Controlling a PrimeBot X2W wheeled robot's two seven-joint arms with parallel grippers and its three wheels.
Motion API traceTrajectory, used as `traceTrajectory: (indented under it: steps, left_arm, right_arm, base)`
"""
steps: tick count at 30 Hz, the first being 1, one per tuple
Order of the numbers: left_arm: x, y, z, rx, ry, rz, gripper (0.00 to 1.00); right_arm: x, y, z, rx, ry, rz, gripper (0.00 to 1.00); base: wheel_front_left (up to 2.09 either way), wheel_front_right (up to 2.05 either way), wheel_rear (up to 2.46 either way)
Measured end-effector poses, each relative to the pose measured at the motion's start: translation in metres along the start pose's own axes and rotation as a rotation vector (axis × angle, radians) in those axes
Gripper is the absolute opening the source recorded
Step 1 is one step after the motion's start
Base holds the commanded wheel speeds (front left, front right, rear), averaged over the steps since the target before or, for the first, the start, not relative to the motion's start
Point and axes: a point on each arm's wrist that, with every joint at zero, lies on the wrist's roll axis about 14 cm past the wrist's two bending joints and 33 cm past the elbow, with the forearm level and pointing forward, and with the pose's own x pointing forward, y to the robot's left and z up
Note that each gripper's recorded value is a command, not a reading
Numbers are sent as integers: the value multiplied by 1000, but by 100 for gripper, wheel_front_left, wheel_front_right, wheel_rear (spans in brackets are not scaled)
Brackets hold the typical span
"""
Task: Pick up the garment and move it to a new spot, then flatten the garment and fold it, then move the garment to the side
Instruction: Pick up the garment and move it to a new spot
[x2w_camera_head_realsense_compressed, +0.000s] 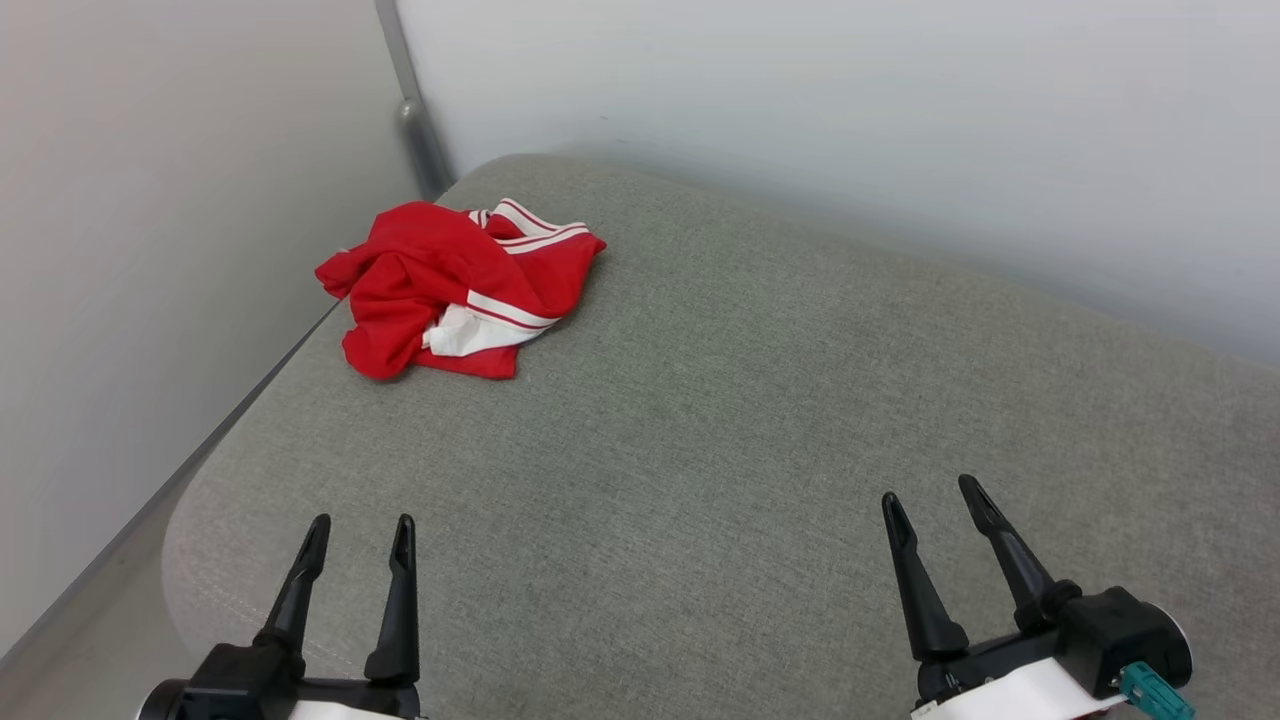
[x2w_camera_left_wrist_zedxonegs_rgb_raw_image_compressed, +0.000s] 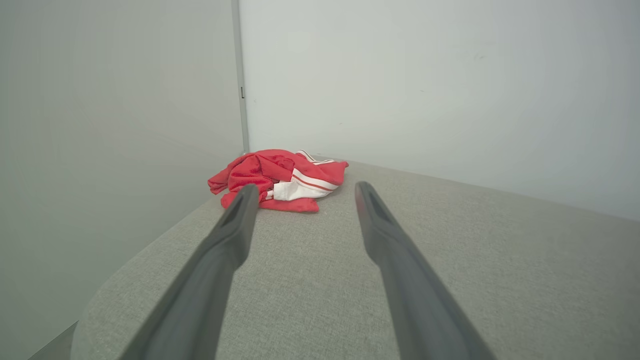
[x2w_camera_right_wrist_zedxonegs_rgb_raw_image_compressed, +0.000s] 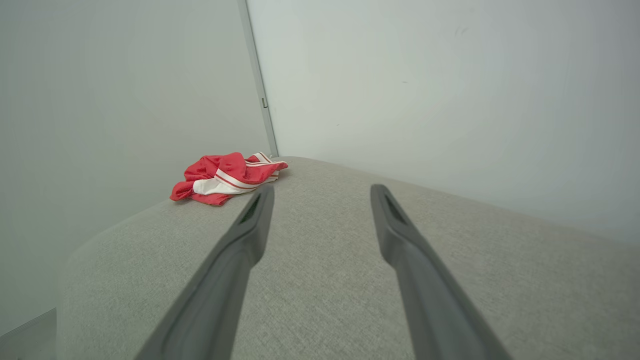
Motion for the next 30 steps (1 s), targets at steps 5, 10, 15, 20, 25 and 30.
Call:
traceTrajectory:
  steps: [5, 10, 15, 20, 25, 30]
  left_arm:
    - [26, -11, -3, -8, 12, -42, 100]
    - [69, -21, 9, 63, -20, -141, 100]
    - [118, -25, 1, 129, 5, -218, 100]
    - [160, -19, -47, 153, 216, -283, 100]
    - [214, -13, -66, 184, 428, -314, 100]
    - [251, 5, -102, 113, 800, -244, 100]
  right_arm:
    - [4, -7, -10, -26, 15, -1, 100]
    - [13, -22, -18, -31, 16, -21, 100]
    - [17, -48, -36, -41, 41, -67, 100]
    - [14, -73, -58, -49, 87, -111, 100]
    - [7, -105, -77, -66, 124, -175, 100]
    - [-6, -128, -101, -55, 177, -235, 100]
  base:
    - [0, 0, 0]
    - [0, 0, 0]
    - [0, 0, 0]
    - [0, 0, 0]
    - [0, 0, 0]
    - [0, 0, 0]
